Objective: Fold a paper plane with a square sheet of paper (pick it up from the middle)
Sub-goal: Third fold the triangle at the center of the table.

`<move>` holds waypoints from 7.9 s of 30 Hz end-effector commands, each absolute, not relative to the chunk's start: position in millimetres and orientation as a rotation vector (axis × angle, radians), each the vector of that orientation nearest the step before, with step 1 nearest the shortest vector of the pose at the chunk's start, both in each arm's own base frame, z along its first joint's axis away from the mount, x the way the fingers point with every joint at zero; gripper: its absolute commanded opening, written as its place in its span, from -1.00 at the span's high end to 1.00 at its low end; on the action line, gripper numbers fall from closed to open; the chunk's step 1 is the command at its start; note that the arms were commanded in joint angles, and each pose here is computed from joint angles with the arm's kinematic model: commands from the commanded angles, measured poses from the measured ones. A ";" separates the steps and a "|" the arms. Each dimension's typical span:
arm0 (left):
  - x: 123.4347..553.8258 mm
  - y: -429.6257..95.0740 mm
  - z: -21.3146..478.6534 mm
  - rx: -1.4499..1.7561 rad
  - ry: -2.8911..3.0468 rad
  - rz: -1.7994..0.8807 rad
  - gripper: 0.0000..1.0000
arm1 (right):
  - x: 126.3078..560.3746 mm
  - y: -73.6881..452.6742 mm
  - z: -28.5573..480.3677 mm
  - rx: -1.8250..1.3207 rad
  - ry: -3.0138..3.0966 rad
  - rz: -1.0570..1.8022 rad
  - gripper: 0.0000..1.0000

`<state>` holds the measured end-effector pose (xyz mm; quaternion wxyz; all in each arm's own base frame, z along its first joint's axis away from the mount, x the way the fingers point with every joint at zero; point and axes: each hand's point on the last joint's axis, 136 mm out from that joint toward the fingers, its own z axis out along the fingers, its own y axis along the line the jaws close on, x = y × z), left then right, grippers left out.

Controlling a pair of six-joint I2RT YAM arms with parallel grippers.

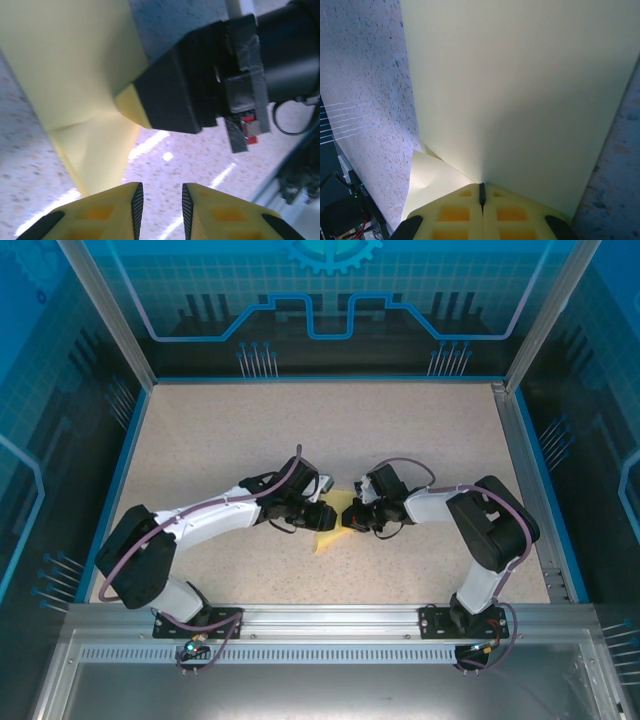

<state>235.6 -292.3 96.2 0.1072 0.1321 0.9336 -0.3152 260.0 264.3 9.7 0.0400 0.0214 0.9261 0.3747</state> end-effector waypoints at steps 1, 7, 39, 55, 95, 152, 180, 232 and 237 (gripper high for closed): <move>217.7 -309.1 93.2 0.351 2.822 -1.076 0.41 | 247.9 248.3 -16.0 0.137 2.945 0.985 0.98; 219.8 -304.0 64.3 0.268 2.891 -0.995 0.47 | 246.7 246.4 -16.4 0.136 2.951 0.971 0.98; 194.2 -257.4 -10.2 0.158 3.078 -0.708 0.55 | 247.5 249.3 -11.5 0.115 2.961 0.981 0.96; 199.0 -258.9 -9.2 0.148 3.045 -0.716 0.65 | 237.8 283.6 38.6 -0.038 2.854 1.150 1.00; 186.4 -231.5 -33.5 0.122 3.089 -0.557 0.84 | 269.3 261.3 0.0 -0.012 2.742 1.189 1.00; 204.4 -278.7 49.3 0.168 2.863 -0.958 0.64 | 232.2 267.6 -14.3 -0.020 2.921 1.057 1.00; 177.0 -245.3 -11.0 -0.064 3.056 -0.836 0.65 | 228.0 262.5 -24.4 -0.018 2.961 1.005 1.00; 193.2 -232.4 -18.4 -0.059 3.037 -0.698 0.69 | 249.6 280.8 26.1 -0.068 2.835 1.097 1.00; 196.6 -236.2 -17.8 -0.058 3.032 -0.707 0.71 | 239.0 296.1 36.7 -0.139 2.802 1.166 1.00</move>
